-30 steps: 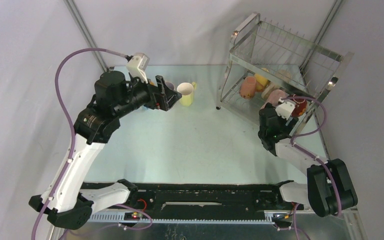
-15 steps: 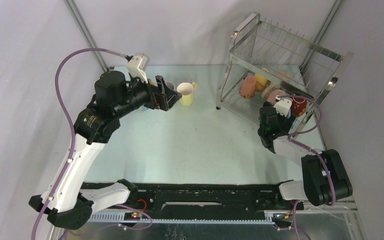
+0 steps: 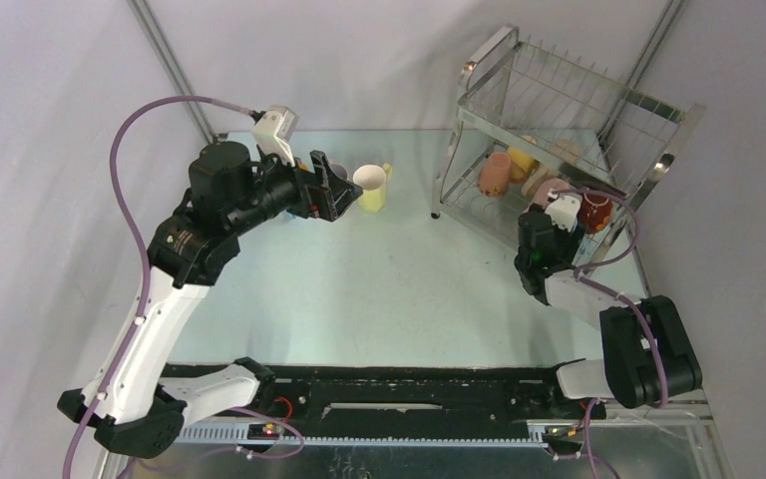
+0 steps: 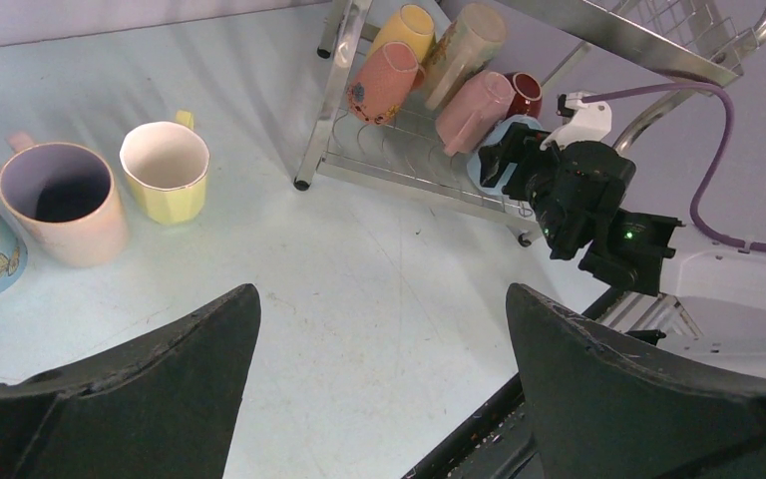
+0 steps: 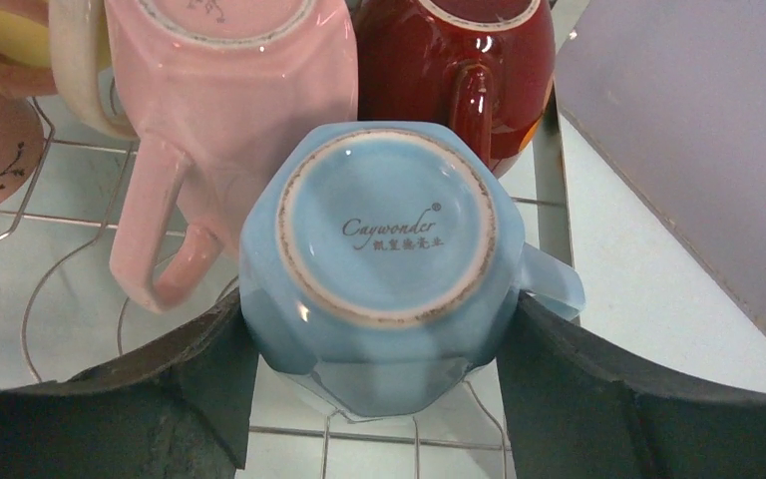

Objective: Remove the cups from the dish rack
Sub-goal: Unload the cup from the dish rack.

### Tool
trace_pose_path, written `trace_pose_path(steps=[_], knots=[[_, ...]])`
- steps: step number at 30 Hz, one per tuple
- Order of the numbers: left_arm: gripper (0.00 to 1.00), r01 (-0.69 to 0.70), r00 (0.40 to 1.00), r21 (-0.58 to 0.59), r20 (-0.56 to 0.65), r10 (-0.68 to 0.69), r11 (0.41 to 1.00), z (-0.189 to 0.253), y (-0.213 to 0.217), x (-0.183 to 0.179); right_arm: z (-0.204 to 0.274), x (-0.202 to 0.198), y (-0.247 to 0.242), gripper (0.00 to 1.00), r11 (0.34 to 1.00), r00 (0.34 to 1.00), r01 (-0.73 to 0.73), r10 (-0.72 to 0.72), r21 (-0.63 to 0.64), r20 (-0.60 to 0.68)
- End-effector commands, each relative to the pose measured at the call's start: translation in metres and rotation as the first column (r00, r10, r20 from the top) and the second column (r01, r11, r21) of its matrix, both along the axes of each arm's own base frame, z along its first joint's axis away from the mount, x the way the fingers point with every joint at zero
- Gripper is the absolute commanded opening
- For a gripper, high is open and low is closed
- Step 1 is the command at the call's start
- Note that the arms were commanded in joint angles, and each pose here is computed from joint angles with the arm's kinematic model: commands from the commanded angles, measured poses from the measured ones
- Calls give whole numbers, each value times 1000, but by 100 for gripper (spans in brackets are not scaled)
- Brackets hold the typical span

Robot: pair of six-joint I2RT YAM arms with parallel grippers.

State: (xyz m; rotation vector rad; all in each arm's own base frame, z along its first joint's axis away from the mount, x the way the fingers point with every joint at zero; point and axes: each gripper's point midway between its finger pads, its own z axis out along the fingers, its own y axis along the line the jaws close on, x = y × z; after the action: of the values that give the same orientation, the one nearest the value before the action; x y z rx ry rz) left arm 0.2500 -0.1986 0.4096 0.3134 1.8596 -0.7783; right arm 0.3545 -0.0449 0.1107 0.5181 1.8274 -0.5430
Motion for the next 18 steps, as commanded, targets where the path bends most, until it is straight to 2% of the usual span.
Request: trace_pose_path(steps=[1,9,18], knots=[[100,7,998,-33,64,-5,999,21,2,-5,38,3,8,33,1000,996,5,-5,-5,94],[100,17,998,-43,53,-15,999,15,-1,-6,58,-8,22,23,999,988,-7,2,31,155],[100,24,999,-60,39,-22,998,10,-4,-6,67,-14,37,22,997,981,-48,35,67,191]])
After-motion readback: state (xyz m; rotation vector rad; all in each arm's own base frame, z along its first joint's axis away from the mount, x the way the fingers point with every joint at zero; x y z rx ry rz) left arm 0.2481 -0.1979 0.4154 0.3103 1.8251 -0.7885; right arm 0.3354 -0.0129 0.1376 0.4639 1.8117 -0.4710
